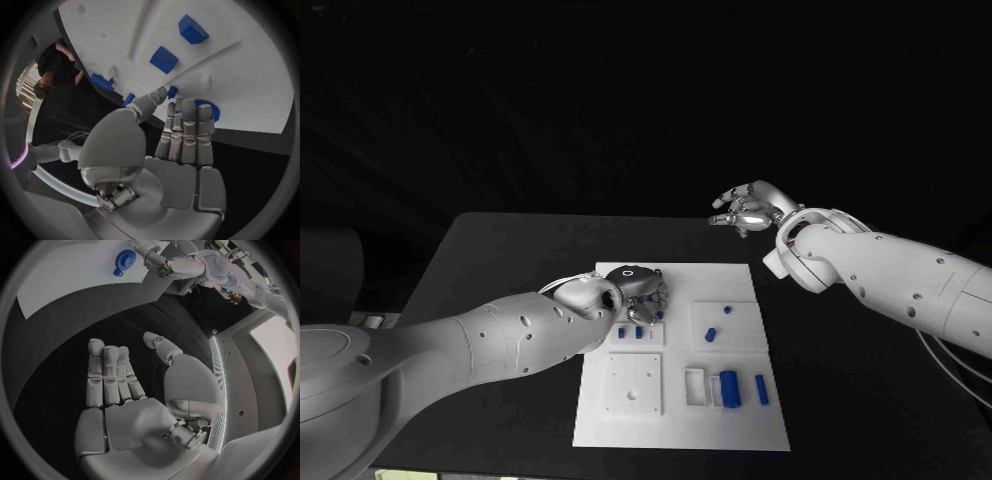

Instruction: Assemble the parts on the task board

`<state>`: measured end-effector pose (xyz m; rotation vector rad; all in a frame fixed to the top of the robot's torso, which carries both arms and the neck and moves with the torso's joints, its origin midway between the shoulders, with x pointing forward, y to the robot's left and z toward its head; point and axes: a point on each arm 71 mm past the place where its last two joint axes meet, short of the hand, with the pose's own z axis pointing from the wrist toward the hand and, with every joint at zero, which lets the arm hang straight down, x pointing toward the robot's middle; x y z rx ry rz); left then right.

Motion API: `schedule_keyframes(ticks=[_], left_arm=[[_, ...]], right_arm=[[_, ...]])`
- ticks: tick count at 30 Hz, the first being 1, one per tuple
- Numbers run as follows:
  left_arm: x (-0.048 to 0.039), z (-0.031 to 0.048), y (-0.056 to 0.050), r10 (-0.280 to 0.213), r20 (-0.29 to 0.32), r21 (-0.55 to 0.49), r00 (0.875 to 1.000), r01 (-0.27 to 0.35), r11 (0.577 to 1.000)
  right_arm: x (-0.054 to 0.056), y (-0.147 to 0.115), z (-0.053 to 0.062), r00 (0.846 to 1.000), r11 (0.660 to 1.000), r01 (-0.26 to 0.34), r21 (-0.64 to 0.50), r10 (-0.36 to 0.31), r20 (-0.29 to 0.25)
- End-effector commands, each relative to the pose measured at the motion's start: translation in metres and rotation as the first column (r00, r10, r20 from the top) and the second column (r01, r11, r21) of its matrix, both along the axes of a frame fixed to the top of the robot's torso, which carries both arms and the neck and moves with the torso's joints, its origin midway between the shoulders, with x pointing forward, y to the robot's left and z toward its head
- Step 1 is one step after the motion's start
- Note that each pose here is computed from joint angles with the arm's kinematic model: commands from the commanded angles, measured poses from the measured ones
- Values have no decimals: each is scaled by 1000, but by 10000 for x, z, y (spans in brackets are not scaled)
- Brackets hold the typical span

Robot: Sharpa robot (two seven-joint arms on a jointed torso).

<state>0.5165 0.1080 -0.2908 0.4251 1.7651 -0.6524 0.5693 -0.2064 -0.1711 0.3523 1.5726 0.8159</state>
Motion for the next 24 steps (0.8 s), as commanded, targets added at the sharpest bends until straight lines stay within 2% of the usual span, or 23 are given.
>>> schedule_keyframes(ticks=[1, 10, 24], left_arm=[[-11, -30, -25, -7, -11, 10, 1000, 7, 1000], [-7, -78, -23, -1, -32, 27, 999, 2, 1000], [33, -121, -11, 14, -34, 42, 999, -12, 999]], right_arm=[[-7, 17, 5, 1000, 1000, -12, -3, 12, 9], [-10, 29, 6, 1000, 1000, -15, -2, 15, 8], [-16, 41, 6, 1000, 1000, -20, -2, 20, 5]])
